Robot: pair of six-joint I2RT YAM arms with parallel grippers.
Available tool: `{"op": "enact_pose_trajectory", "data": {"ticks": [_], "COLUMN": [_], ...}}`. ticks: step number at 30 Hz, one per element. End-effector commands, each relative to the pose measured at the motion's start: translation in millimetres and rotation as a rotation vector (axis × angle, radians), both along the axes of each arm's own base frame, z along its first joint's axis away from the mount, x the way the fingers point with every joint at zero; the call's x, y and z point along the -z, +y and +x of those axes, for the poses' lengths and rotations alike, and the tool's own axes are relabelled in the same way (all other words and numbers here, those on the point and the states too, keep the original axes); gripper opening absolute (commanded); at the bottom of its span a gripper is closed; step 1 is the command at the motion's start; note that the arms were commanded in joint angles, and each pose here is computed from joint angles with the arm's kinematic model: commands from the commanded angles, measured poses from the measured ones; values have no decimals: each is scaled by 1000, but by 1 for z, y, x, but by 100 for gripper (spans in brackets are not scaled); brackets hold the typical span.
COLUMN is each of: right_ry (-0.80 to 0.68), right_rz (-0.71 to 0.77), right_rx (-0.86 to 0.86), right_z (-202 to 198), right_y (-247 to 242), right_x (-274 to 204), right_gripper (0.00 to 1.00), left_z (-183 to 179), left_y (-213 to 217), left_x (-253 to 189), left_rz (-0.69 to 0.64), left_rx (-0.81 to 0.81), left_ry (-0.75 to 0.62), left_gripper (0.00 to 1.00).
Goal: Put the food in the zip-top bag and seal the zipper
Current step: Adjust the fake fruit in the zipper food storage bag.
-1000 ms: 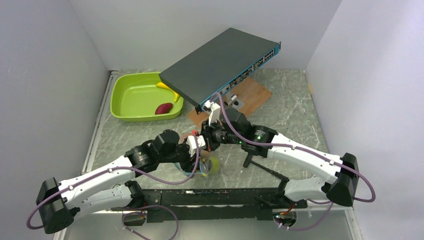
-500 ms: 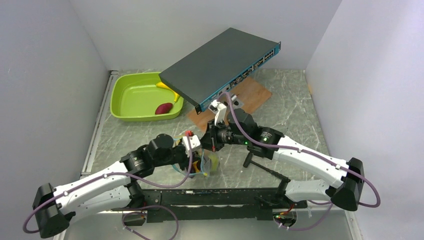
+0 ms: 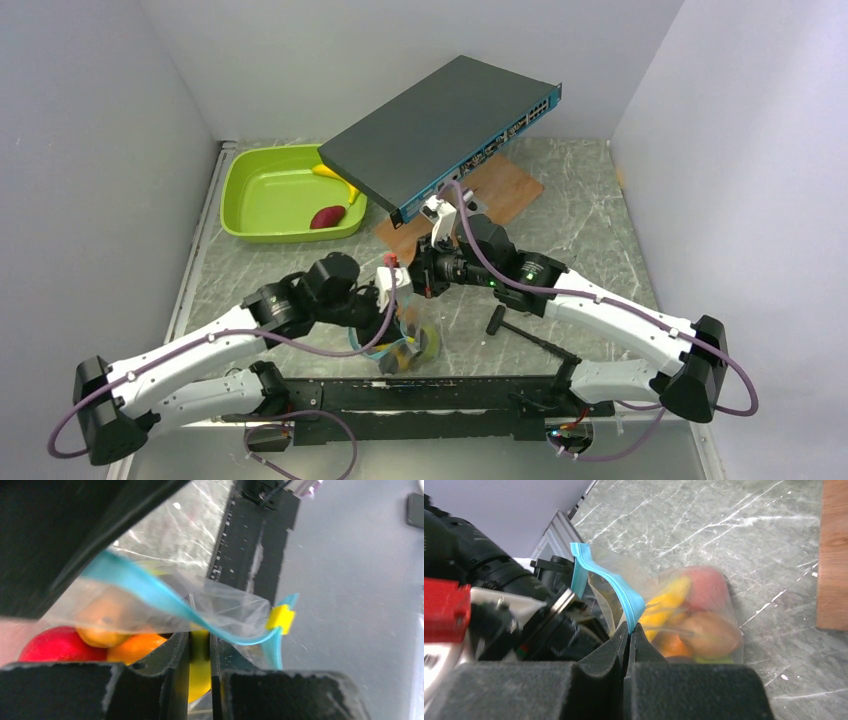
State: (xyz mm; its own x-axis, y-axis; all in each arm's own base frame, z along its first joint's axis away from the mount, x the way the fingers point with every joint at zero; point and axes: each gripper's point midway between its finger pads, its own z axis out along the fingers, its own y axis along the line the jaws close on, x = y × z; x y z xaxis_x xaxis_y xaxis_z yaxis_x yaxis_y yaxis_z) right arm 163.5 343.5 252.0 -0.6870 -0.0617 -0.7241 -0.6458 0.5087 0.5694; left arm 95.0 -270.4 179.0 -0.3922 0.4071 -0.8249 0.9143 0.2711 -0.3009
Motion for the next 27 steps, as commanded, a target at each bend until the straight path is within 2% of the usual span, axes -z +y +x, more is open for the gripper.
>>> {"op": "enact_pose_trajectory", "data": {"ticks": [1, 4, 7, 11, 16, 20, 21, 27], "right_ry": [-96, -106, -156, -188, -159, -140, -137, -132], "right_rz": [48, 36, 39, 56, 82, 87, 85, 81], "right_rx": [-2, -8, -9, 10, -21, -22, -24, -23], "right_z": [13, 19, 24, 30, 23, 20, 19, 18], "right_y": [5, 3, -1, -11, -8, -9, -9, -11], "right_x": [-28, -28, -34, -46, -43, -40, -40, -41], "right_gripper": [0, 0, 0, 0, 0, 0, 0, 0], "left_z": [-33, -43, -53, -52, -23, 0, 4, 34], "left_y": [6, 5, 1, -1, -3, 4, 7, 28], "left_x": [-9, -1, 8, 18, 26, 23, 20, -7], "left_rz": [121, 183, 179, 172, 203, 213, 211, 189], "left_rx": [175, 242, 329, 339, 174, 39, 9, -209], "left_ry": [159, 242, 294, 324, 305, 250, 232, 109], "left_gripper": [0, 5, 9, 21, 43, 55, 66, 74]}}
